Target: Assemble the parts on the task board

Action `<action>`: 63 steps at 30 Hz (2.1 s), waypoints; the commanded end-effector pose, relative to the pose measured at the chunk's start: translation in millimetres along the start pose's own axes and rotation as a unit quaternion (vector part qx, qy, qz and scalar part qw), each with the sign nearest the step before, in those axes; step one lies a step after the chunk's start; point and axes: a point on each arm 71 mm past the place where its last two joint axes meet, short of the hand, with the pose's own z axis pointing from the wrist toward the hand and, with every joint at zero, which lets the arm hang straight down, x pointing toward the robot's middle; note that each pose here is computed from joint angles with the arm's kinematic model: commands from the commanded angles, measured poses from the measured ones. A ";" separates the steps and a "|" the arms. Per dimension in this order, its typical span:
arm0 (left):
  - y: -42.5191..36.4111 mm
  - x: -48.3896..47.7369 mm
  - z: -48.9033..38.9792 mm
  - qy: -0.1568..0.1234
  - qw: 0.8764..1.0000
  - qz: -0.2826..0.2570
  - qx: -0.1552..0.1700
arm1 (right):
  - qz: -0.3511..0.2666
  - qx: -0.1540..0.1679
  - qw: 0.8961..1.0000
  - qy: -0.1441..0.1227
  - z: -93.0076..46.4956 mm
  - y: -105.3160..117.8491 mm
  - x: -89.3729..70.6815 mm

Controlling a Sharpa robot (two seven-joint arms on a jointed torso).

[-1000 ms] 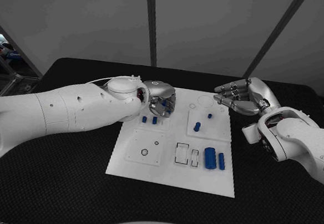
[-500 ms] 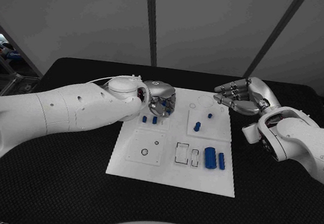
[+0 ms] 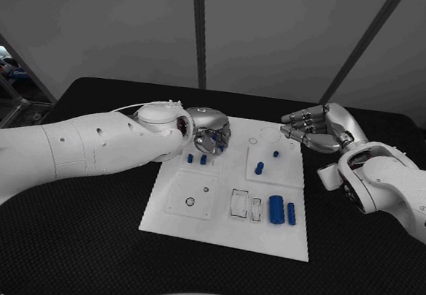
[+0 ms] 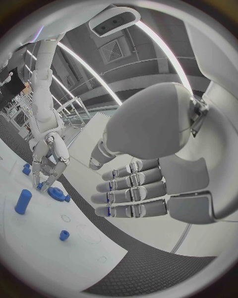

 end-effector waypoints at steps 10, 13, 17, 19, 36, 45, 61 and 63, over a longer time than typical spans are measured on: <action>2.4 -27.8 -11.0 -0.048 0.998 -0.039 0.005 | 0.001 -0.006 1.000 0.002 1.2 1.1 0.2; 9.7 -31.9 -19.2 -0.050 0.998 -0.042 -0.003 | 0.001 -0.005 1.000 0.001 0.7 0.5 -0.6; 20.9 -34.2 -29.9 -0.046 0.998 -0.043 -0.017 | 0.000 -0.004 1.000 0.000 0.2 -0.1 -1.7; 24.9 -34.8 -34.0 -0.044 0.998 -0.043 -0.022 | 0.000 -0.004 1.000 0.000 -0.1 -0.3 -2.1; 36.8 -19.6 -43.8 -0.023 0.997 -0.053 -0.041 | 0.000 -0.003 1.000 -0.001 -0.8 -0.9 -3.1; 36.8 -14.6 -41.4 -0.015 0.997 -0.056 -0.042 | 0.000 -0.003 1.000 0.000 -0.6 -0.6 -2.6; 40.8 -10.1 -38.3 -0.005 0.997 -0.057 -0.053 | 0.000 -0.003 1.000 0.000 -0.8 -0.6 -2.8; 41.1 -9.6 -37.9 -0.003 0.997 -0.057 -0.055 | 0.000 -0.003 1.000 0.000 -0.9 -0.6 -2.9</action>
